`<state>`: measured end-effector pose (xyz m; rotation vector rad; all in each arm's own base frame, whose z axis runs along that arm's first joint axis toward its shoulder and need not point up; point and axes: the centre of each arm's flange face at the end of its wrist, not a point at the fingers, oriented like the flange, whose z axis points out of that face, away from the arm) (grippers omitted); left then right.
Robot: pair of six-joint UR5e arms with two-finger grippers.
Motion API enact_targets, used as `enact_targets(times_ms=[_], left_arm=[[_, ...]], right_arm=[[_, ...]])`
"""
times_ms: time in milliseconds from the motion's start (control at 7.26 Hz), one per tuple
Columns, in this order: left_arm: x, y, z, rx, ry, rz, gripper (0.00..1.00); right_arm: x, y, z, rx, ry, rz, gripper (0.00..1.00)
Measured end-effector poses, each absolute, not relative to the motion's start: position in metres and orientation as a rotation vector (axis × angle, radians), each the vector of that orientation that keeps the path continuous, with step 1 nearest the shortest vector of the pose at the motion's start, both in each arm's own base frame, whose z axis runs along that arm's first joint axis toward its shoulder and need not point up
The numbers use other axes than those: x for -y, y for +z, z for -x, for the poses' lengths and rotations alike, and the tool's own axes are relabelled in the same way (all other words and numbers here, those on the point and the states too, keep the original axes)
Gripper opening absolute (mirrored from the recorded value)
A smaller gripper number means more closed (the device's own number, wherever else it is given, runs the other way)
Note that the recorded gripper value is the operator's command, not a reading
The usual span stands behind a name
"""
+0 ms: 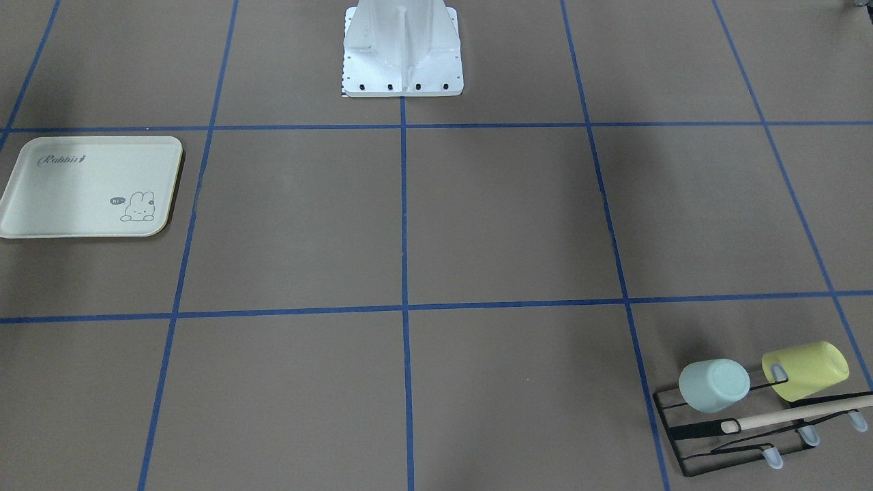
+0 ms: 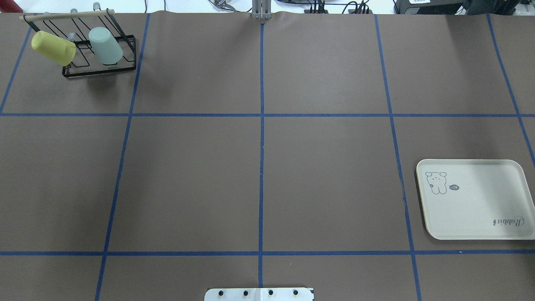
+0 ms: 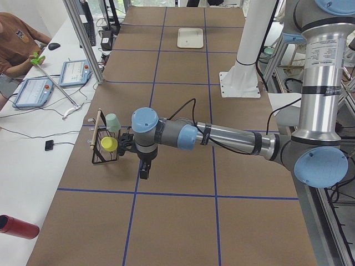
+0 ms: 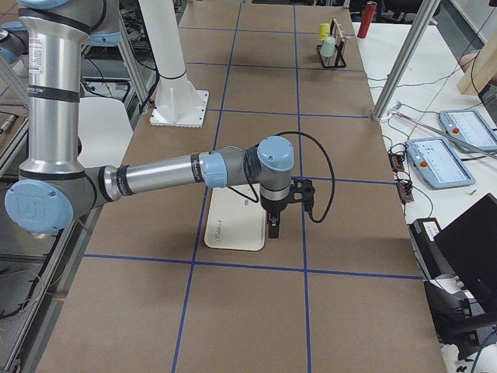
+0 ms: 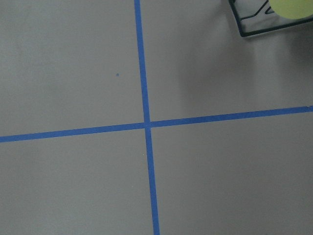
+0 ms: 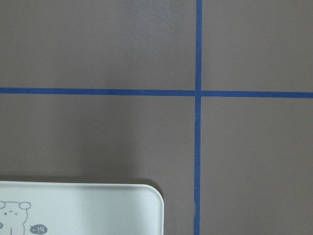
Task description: Left arm grabs green cup and hands to right arm on tray
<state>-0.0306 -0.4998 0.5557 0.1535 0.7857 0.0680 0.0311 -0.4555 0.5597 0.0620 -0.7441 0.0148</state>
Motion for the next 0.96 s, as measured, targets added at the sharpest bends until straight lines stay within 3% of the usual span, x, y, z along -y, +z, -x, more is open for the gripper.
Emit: enact_targets(times_ms=[964], left_arm=[[0.475,0.543,0.030,-0.786,0.062,-0.116,1.00]], right_arm=[[0.458,0.565,-0.024,0.741,0.004,-0.049,1.00]])
